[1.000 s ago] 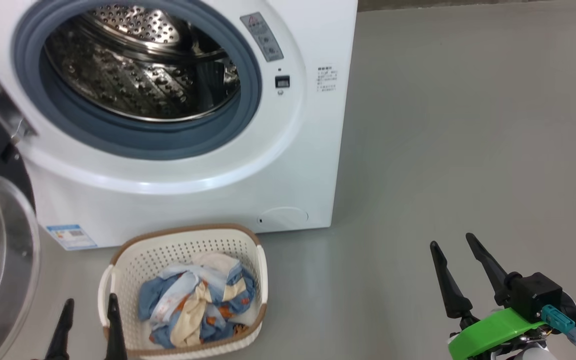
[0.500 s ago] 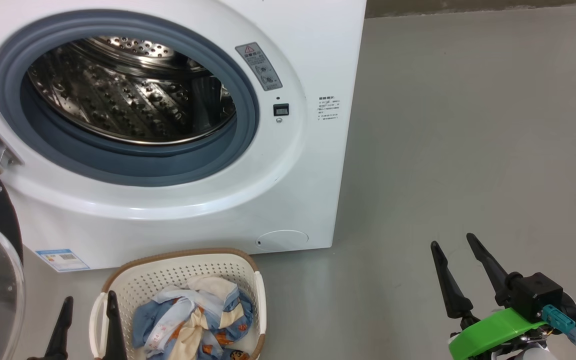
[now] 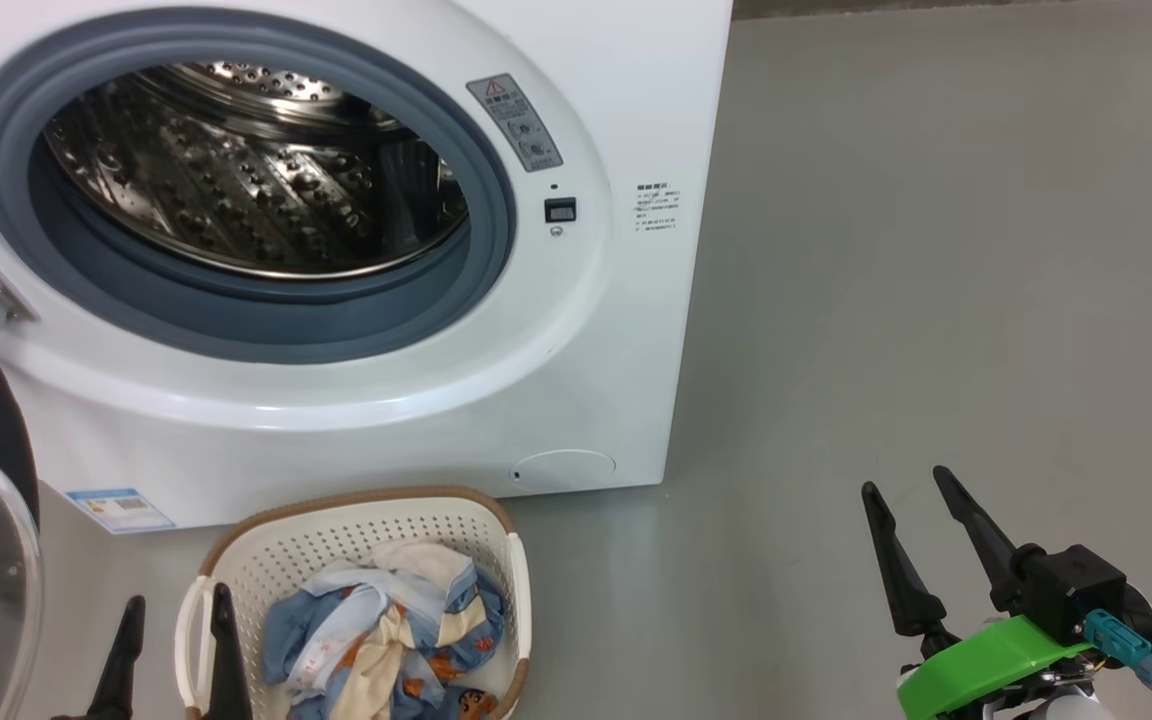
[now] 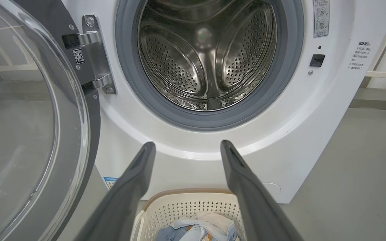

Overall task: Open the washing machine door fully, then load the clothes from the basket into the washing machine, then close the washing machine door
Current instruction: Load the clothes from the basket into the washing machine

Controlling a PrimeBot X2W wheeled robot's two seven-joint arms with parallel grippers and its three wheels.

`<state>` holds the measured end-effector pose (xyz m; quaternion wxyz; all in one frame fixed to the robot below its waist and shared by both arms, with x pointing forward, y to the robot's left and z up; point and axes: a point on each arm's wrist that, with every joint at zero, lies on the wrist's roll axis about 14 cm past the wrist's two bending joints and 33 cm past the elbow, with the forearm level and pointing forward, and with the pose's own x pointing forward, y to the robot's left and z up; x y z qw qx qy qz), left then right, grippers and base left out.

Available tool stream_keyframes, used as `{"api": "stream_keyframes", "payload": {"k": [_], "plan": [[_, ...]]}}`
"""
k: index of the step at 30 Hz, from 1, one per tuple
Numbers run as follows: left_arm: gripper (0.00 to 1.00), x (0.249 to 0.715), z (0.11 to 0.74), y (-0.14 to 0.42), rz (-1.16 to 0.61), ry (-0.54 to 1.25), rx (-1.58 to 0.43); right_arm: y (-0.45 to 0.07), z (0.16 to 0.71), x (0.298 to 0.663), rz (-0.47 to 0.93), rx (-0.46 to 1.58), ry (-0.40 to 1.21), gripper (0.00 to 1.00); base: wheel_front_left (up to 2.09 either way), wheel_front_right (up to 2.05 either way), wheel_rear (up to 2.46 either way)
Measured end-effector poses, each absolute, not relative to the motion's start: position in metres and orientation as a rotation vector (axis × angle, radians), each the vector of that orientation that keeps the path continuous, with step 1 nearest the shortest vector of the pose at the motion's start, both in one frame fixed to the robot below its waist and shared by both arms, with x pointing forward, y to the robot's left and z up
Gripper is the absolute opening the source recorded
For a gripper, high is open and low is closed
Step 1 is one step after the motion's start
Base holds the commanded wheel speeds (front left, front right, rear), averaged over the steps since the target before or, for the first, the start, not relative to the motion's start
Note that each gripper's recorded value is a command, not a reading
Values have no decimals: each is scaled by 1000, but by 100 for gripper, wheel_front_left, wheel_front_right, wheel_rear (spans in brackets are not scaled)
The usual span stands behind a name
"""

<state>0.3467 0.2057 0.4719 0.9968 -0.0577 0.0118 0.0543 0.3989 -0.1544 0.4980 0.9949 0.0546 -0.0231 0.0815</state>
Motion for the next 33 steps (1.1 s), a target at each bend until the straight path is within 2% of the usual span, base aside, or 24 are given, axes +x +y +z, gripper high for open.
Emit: {"api": "stream_keyframes", "payload": {"k": [8,25,33], "plan": [[100,361,466,206,110,38,-123,-154,484,407,162,112,-13,100,0,0,0],[100,407,445,208,119,75,-162,-149,450,452,201,70,45,100,0,0,0],[100,416,423,206,109,130,-171,-144,422,459,212,67,104,100,0,0,0]]}}
